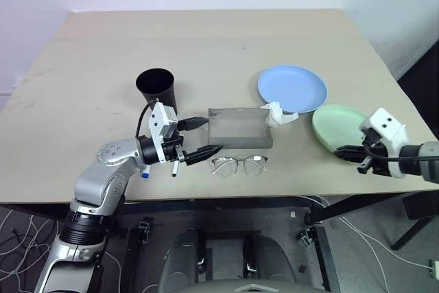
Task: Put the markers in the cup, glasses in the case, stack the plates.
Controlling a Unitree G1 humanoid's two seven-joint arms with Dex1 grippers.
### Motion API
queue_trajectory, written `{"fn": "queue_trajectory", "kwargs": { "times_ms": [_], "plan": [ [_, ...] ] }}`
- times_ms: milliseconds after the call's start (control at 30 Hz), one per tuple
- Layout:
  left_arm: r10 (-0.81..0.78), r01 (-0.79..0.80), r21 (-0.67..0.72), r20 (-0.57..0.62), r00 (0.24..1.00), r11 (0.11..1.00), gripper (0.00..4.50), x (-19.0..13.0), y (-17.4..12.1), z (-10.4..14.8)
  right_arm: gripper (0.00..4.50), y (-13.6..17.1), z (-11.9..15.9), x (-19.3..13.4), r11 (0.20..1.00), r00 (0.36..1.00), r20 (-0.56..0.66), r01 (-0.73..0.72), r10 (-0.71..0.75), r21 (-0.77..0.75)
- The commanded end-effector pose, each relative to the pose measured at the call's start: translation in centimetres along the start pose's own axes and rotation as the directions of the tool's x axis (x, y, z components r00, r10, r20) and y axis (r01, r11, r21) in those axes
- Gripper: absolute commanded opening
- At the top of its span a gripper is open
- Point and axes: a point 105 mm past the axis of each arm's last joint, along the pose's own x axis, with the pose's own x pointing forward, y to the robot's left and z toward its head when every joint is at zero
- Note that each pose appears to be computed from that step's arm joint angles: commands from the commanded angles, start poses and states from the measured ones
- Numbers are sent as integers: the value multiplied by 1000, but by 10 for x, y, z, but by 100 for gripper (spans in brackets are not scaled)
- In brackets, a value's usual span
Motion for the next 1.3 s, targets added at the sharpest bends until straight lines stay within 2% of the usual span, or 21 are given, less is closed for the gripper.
{"fn": "queue_trajectory", "kwargs": {
  "times_ms": [33,133,233,400,500,767,900,1067,1300],
  "plan": [
    [-7,5,38,39,999,999,450,-2,0,14,2,-18,21,-28,989,993,40,112,-108,-93],
    [-10,9,37,44,999,999,450,-1,1,15,2,-24,34,-39,977,987,62,157,-149,-144],
    [-11,10,37,49,999,999,450,1,1,15,2,-32,53,-38,962,971,149,214,-189,-173],
    [-6,4,37,56,998,999,450,2,2,16,2,-35,84,-6,954,940,306,220,-151,-205],
    [6,-8,36,63,998,999,450,2,2,17,2,-38,95,24,961,934,343,182,-103,-208],
    [45,-47,35,68,997,998,450,-3,-2,17,2,-49,117,84,958,946,320,132,-46,-254],
    [68,-70,31,69,995,997,450,-6,-5,15,2,-35,131,107,963,949,308,22,64,-268],
    [88,-91,36,73,993,995,450,-8,-6,15,2,-21,132,135,950,967,225,-47,121,-309],
    [111,-114,40,73,991,993,450,-13,-5,14,2,-10,123,147,928,977,115,-131,181,-348]
  ]
}}
